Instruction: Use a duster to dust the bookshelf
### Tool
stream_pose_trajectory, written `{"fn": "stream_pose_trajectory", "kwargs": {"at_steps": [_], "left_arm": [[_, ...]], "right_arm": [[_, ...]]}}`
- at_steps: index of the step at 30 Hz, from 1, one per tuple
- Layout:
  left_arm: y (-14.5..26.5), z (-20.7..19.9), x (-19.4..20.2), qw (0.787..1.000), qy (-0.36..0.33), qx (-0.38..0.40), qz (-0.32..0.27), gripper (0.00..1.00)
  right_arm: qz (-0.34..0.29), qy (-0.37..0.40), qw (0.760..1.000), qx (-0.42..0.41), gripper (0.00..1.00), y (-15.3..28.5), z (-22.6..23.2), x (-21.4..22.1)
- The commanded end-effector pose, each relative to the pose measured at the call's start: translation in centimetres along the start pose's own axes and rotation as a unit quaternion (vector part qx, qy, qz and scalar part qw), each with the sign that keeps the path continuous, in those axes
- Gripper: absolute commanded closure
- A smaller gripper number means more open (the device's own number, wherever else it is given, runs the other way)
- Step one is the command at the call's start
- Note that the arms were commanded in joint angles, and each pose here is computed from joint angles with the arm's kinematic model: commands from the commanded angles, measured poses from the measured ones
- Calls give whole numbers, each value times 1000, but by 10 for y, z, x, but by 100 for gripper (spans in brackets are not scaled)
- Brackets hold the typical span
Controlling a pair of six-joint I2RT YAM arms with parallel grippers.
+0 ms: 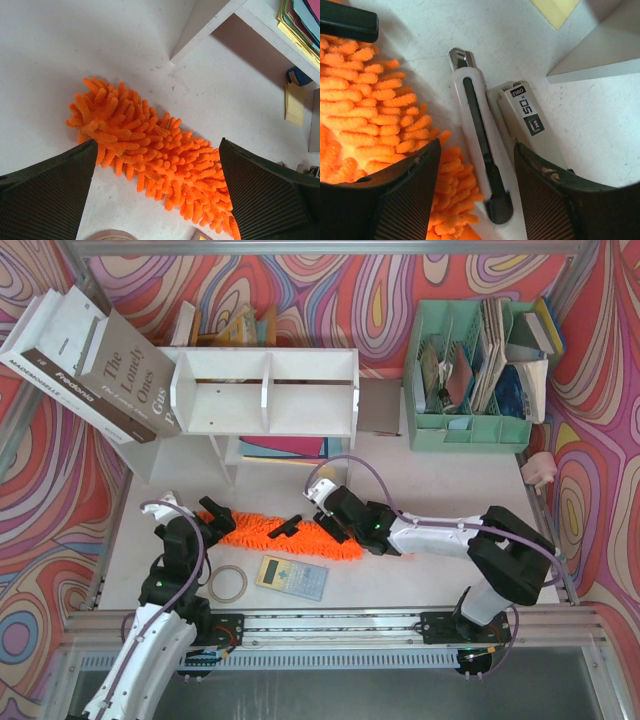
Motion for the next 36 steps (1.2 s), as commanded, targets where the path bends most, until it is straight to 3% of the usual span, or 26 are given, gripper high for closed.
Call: {"fn": "stream_pose_trajectory", "kwargs": {"at_steps": [1, 4, 8, 12, 16, 28, 36], "left_arm": [[0, -3, -2, 1000, -2, 12, -9, 2], [-1, -3, -2, 1000, -2, 12, -8, 2], [-1, -3, -2, 1000, -2, 12, -7, 2], [-1, -3, -2, 1000, 1, 10, -10, 2], [0, -2, -2, 1000, 1, 11, -12, 2], [2, -2, -2, 1000, 1, 16, -15, 2], [3, -2, -2, 1000, 2, 22, -20, 2]], "right_arm": [[-37, -8, 999, 4, 38, 1, -5, -20], [-50, -40, 998, 10, 35, 10, -8, -32], [-66, -135, 989, 0, 39, 28, -3, -59], [-65, -248, 967, 7, 46, 42, 13, -79], [-29, -371, 928, 13, 52, 46, 33, -87], [29, -531, 847, -4, 52, 45, 75, -101], [65, -570, 819, -4, 52, 28, 91, -95]]}}
Point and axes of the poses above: each gripper's point midway between its finger pads, its own y axis back along the fingers, its own z axis along the line the jaws close on, x = y × z, the point moved 7 cm from there along y, back along the fingers, and after that the axes turned 3 degrees about -y, right-handed, at the moved point
